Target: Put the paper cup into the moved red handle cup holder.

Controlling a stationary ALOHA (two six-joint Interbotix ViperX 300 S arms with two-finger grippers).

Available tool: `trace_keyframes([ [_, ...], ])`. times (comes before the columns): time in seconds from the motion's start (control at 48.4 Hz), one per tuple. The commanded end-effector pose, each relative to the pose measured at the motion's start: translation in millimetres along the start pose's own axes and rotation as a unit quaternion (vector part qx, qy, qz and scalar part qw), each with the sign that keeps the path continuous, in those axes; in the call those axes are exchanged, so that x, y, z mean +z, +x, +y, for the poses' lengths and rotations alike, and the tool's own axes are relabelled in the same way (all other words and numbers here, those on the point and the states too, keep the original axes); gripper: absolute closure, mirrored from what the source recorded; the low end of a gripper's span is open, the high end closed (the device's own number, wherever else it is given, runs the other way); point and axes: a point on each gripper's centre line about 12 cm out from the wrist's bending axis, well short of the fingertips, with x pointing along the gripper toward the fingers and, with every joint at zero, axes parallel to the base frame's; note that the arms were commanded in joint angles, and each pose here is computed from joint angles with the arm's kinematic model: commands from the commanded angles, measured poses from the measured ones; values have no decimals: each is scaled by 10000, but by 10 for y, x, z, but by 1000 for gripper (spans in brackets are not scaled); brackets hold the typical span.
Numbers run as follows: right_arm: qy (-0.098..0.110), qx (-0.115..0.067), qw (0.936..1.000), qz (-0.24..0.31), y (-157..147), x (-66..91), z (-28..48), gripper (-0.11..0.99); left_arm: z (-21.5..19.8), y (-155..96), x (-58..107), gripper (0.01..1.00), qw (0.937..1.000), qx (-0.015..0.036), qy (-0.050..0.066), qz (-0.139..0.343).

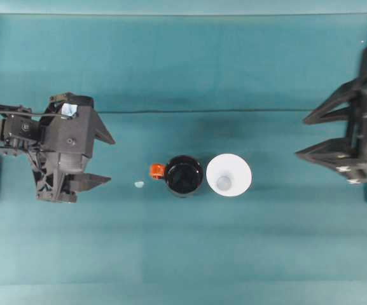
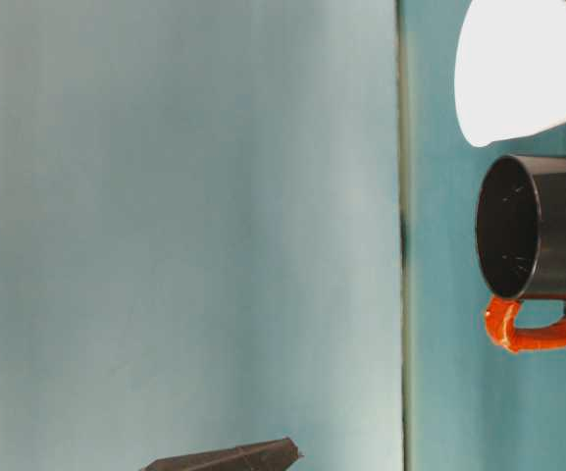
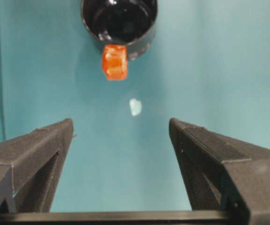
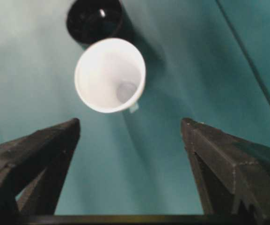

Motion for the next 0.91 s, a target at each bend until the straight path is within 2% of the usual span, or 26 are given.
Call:
trace_keyframes([
  [0.0,129,-170,9987,468,305,82,27,-86,-2,-54,63,98,9999,7,16,-146],
  [0.207,188,-394,9941,996,662,168,37,-86,-2,-54,63,98,9999,7,9,-146],
  [0.434,298,-590,9862,1515,1095,179,48,-85,-1,-54,63,98,9999,11,8,-146],
  [0.723,347,-776,9766,1976,1420,-5,-15,-84,-4,-45,40,98,9999,4,1,-115],
  [0.888,336,-801,9756,2015,1564,-62,-42,-83,-5,-40,28,98,9999,3,17,-100],
])
